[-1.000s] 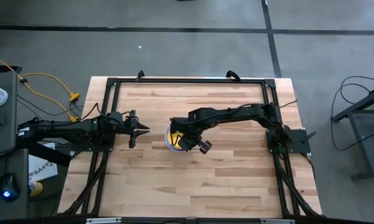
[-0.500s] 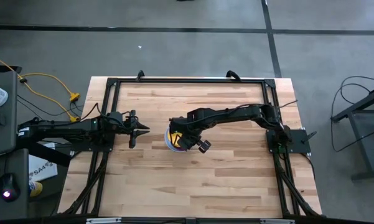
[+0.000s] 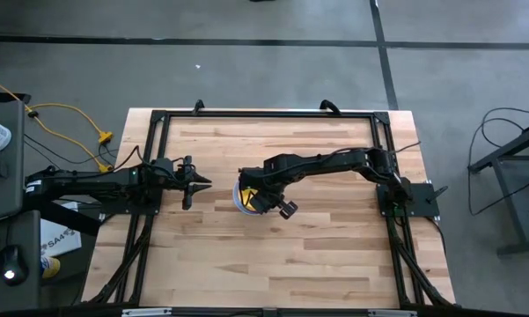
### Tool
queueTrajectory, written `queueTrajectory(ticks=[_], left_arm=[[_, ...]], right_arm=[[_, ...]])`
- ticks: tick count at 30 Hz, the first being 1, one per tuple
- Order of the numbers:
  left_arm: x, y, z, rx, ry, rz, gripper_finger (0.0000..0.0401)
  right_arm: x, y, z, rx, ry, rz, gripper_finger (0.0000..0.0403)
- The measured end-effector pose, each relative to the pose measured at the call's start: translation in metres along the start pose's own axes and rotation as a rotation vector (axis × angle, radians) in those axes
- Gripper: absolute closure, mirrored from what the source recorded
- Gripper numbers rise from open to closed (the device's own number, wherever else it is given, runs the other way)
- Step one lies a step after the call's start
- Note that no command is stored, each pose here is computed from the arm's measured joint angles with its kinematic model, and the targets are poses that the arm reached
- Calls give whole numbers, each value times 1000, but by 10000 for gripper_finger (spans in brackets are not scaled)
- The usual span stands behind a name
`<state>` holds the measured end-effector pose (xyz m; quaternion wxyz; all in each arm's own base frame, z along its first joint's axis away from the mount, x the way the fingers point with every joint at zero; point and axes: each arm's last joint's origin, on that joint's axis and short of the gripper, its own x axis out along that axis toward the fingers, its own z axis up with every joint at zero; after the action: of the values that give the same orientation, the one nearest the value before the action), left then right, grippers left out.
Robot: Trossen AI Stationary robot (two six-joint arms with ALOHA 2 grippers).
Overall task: Nest bowls inside each other
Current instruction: Stack the yellow bowl on the purple bowl
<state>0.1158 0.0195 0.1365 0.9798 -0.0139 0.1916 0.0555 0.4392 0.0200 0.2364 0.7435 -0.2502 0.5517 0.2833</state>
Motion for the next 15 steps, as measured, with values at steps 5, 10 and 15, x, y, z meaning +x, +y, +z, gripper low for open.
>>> queueTrajectory(ticks=[5,10,15], left_arm=[[0,0,0,0,0,0,334],[0,0,0,0,0,0,334],[0,0,0,0,0,0,334]], right_arm=[[2,-1,1,8,-11,-11,399],[2,-2,2,7,-19,-19,398],[1,-3,2,37,-23,-23,398]])
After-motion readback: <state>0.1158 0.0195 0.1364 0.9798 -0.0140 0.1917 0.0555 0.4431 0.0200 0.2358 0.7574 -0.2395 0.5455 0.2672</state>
